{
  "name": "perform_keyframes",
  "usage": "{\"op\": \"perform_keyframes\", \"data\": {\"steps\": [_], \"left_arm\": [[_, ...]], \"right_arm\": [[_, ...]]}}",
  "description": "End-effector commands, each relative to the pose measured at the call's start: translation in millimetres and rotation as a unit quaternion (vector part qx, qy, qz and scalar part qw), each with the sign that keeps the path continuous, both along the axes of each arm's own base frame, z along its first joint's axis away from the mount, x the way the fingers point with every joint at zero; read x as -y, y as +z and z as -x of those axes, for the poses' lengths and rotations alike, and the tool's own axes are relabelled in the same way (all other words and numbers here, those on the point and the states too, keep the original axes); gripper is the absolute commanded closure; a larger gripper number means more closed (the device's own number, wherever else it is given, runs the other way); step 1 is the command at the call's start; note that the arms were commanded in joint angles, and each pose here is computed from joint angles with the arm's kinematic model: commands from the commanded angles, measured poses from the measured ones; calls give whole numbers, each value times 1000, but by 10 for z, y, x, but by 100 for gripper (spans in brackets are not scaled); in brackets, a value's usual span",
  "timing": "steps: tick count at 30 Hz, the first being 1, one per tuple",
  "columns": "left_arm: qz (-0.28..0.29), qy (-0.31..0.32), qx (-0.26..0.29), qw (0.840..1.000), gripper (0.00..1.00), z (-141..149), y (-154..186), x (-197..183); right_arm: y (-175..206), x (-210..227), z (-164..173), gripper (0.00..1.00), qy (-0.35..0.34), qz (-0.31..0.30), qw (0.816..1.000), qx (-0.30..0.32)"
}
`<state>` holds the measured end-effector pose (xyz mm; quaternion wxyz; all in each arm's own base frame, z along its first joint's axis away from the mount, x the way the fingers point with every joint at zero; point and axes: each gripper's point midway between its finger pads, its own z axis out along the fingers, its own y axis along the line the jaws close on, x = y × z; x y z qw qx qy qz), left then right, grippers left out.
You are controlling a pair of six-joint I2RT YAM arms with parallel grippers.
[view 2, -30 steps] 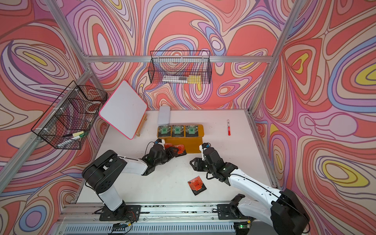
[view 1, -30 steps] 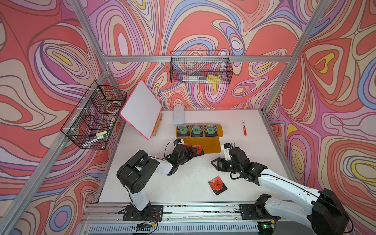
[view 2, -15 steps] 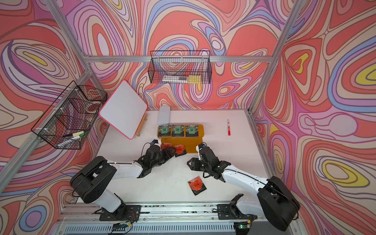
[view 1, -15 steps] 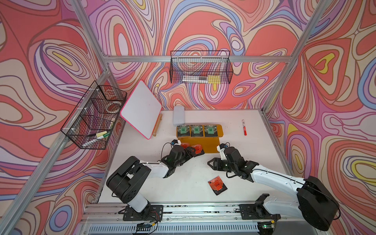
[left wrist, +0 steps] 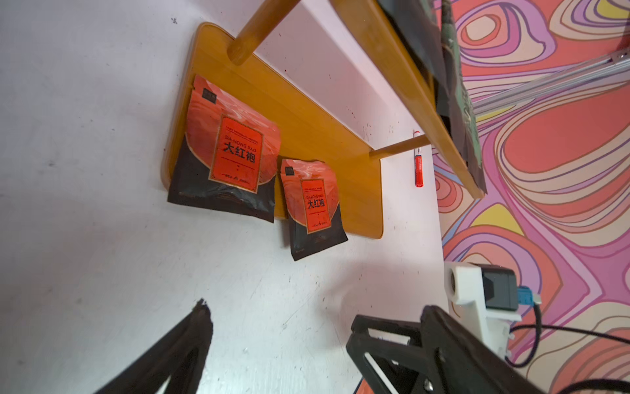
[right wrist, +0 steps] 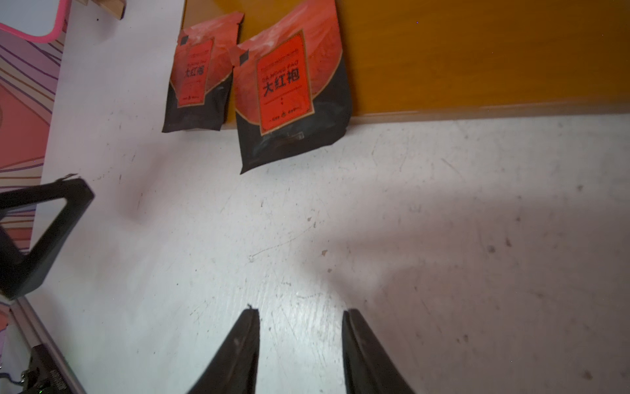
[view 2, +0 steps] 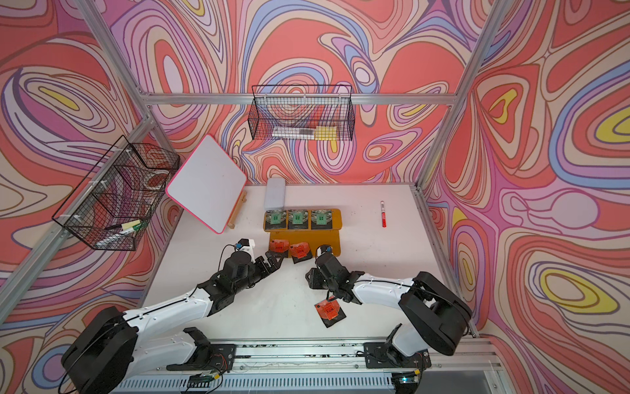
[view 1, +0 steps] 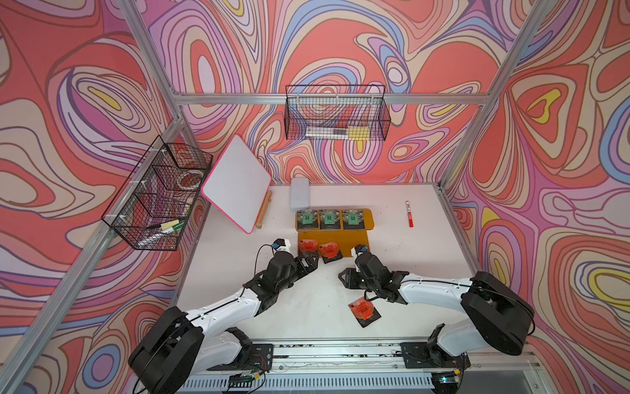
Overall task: Place the tea bags on the shelf by color
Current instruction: Place the tea bag on the shelf.
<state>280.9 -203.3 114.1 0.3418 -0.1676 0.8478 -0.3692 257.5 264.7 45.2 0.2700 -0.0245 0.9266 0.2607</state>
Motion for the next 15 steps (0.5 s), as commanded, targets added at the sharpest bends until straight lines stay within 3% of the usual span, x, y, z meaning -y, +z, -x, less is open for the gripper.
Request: {"op": "perform_keyframes", "data": {"steps": [1,15], "left_arm": [[-55,-23,-13,998,1,175,-119,-117],[-94,-12,15,995,1,419,-31,-445]], "right_arm": [[105,-91,-183,60,-22,1,998,52],[-59,-219,-429,72,-35,57,994,83]]}}
